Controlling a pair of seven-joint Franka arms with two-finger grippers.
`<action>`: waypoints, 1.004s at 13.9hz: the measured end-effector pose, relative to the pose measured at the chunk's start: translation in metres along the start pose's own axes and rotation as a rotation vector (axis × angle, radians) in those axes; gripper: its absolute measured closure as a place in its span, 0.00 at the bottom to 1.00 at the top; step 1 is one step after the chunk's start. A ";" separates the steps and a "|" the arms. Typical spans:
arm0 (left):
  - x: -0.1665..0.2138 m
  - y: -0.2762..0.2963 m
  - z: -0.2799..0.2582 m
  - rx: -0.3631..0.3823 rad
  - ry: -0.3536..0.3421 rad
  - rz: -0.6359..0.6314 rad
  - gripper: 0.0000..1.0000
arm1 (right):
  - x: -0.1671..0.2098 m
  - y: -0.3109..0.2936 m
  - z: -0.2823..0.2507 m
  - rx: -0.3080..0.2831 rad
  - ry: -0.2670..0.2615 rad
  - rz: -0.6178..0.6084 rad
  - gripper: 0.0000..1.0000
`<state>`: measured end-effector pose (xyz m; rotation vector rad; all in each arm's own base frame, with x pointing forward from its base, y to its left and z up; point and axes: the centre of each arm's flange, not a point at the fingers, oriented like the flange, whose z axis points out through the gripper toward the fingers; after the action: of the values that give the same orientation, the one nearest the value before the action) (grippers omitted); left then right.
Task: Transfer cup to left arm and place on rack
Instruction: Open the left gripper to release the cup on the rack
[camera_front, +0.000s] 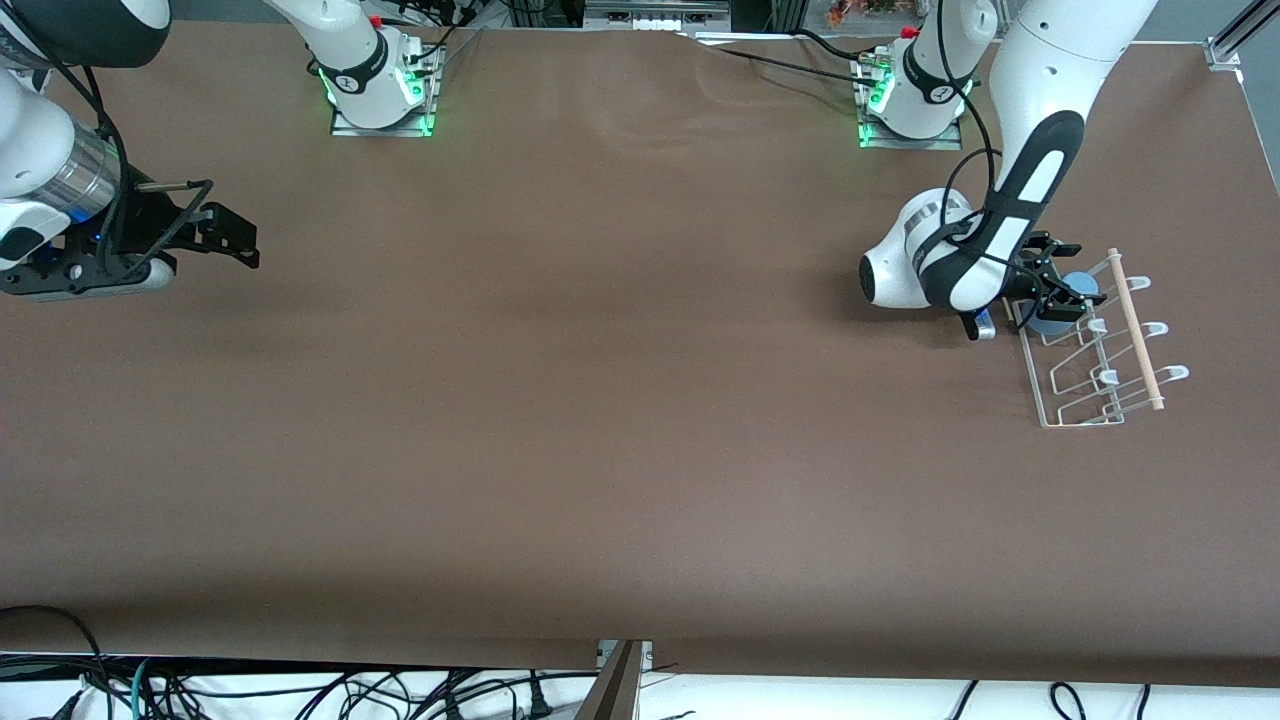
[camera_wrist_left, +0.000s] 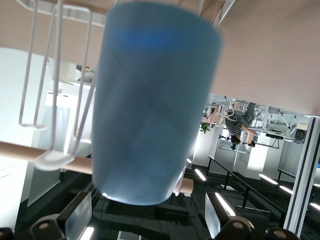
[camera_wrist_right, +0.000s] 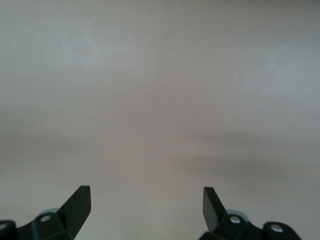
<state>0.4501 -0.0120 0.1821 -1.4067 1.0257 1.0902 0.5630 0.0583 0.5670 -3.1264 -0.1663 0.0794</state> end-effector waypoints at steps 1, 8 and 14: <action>-0.004 -0.003 0.000 -0.001 -0.003 -0.015 0.00 | 0.000 0.000 0.000 0.000 -0.003 0.000 0.01; -0.113 -0.075 -0.048 -0.325 0.151 -0.283 0.00 | 0.000 0.000 -0.001 0.000 -0.003 0.000 0.01; -0.196 -0.135 -0.099 -0.743 0.421 -0.503 0.00 | 0.000 0.001 -0.001 0.000 -0.002 0.001 0.01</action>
<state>0.5461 -0.0915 0.4080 -2.4122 0.4775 0.8321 0.5627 0.0577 0.5683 -3.1266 -0.1642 0.0826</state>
